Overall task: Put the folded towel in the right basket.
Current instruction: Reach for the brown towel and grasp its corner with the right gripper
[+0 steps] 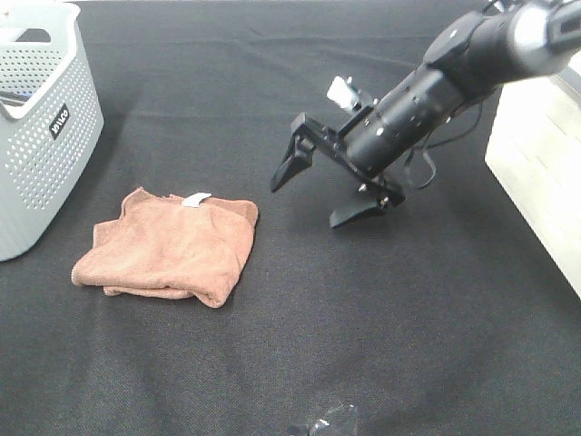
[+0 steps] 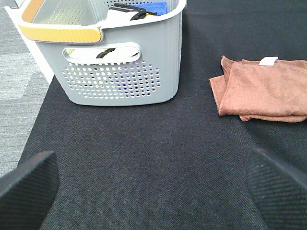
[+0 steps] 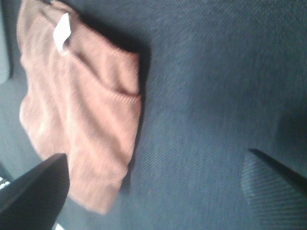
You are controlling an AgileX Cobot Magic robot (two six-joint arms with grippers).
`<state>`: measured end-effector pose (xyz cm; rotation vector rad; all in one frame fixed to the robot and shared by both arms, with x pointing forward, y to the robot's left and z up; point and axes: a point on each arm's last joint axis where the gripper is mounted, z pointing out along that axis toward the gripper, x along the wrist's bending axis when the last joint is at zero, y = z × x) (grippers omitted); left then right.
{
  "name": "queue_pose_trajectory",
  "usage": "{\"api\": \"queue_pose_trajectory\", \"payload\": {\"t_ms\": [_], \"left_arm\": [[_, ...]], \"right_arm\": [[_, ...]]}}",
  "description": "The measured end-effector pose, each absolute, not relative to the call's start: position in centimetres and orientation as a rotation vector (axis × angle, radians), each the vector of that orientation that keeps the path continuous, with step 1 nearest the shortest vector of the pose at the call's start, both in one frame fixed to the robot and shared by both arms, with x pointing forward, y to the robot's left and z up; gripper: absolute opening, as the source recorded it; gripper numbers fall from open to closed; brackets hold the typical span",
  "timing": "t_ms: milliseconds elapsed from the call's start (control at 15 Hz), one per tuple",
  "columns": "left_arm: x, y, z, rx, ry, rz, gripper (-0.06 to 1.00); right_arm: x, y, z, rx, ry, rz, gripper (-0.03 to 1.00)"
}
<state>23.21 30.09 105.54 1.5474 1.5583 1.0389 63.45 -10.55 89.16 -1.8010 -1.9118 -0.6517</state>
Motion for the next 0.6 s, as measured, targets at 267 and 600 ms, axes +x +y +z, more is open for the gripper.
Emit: {"api": "queue_pose_trajectory", "payload": {"t_ms": [267, 600], "left_arm": [[23.2, 30.1, 105.5, 1.547, 1.558, 1.039, 0.99], [23.2, 30.1, 105.5, 1.547, 1.558, 1.039, 0.99]], "right_arm": [[63.9, -10.1, 86.0, -1.820, -1.828, -0.639, 0.93], [62.6, -5.5, 84.0, -1.799, -1.762, -0.655, 0.92]]}}
